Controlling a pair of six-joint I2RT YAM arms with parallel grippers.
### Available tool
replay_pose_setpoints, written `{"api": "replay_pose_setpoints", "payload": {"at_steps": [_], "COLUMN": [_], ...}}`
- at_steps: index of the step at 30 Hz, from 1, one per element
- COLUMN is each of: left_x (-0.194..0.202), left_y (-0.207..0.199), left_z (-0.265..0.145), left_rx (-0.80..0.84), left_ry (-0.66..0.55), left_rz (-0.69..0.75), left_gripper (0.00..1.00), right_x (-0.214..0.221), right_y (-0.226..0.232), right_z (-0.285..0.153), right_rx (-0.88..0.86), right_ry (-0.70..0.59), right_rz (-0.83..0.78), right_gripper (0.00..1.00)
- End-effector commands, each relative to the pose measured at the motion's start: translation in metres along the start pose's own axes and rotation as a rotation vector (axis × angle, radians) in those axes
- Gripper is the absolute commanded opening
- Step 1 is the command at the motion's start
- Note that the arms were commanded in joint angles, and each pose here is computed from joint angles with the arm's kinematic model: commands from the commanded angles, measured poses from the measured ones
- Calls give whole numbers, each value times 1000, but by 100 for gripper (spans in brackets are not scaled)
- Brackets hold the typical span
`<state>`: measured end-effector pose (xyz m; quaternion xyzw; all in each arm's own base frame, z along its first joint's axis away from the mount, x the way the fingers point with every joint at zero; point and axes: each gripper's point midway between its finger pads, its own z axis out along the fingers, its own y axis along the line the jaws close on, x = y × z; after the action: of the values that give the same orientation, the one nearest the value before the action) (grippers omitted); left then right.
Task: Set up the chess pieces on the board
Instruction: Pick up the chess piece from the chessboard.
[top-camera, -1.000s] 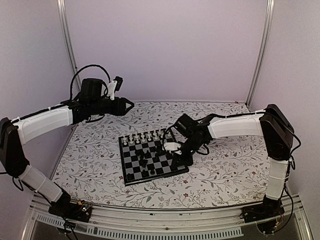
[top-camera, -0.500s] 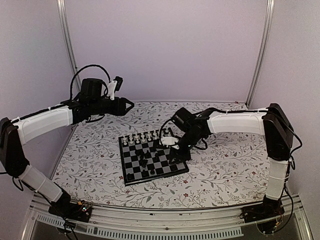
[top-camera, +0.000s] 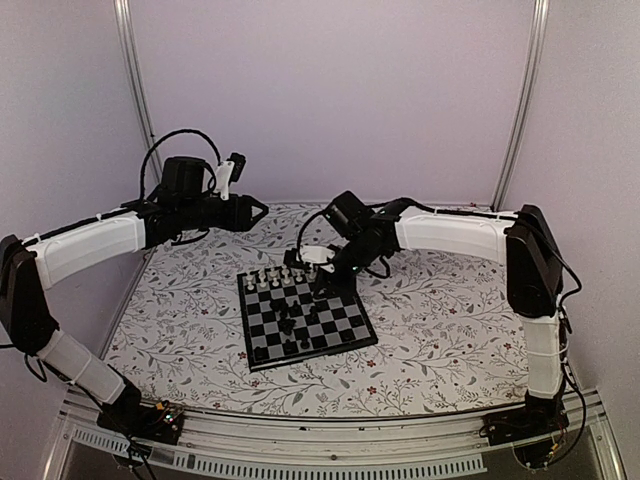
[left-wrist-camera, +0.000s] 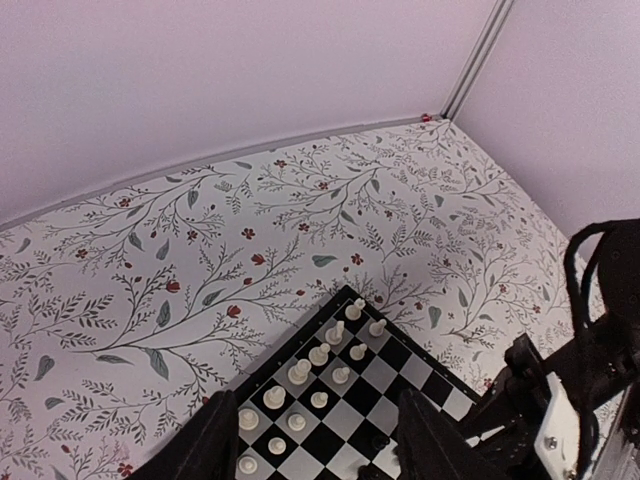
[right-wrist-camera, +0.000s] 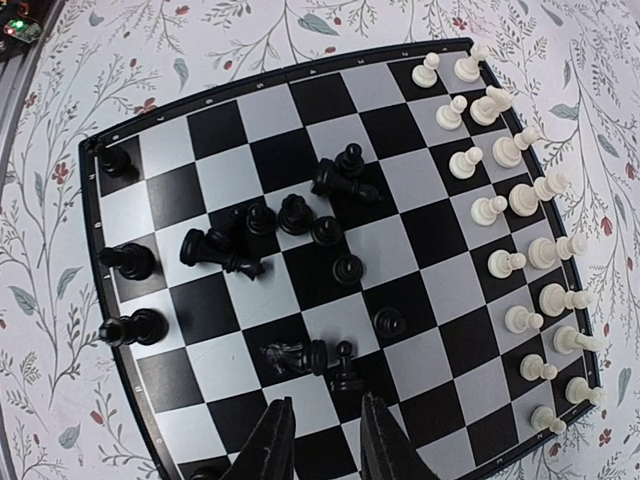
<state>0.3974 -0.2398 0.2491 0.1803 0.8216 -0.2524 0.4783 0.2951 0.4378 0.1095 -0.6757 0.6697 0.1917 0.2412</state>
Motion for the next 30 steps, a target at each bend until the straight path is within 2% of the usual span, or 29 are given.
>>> {"api": "replay_pose_setpoints", "payload": {"at_steps": [1, 9, 19, 21, 28, 30], "left_x": [-11, -15, -16, -16, -16, -16], "left_y": [3, 2, -1, -2, -1, -2], "left_z": [-5, -8, -9, -9, -9, -9], "left_rx": [-9, -3, 8, 11, 13, 16], "left_ry": [-26, -36, -38, -37, -36, -35], "left_rz": [2, 4, 1, 0, -4, -4], "left_gripper": [56, 56, 56, 56, 56, 56], "right_x": [-9, -2, 8, 9, 8, 5], "right_y": [-15, -29, -35, -34, -35, -37], "right_z": [18, 53, 75, 78, 76, 71], "right_rx": [29, 34, 30, 23, 16, 25], "right_ry": [-2, 33, 48, 48, 39, 32], "right_rz": [28, 71, 95, 98, 114, 113], "right_gripper": [24, 28, 29, 26, 5, 3]}}
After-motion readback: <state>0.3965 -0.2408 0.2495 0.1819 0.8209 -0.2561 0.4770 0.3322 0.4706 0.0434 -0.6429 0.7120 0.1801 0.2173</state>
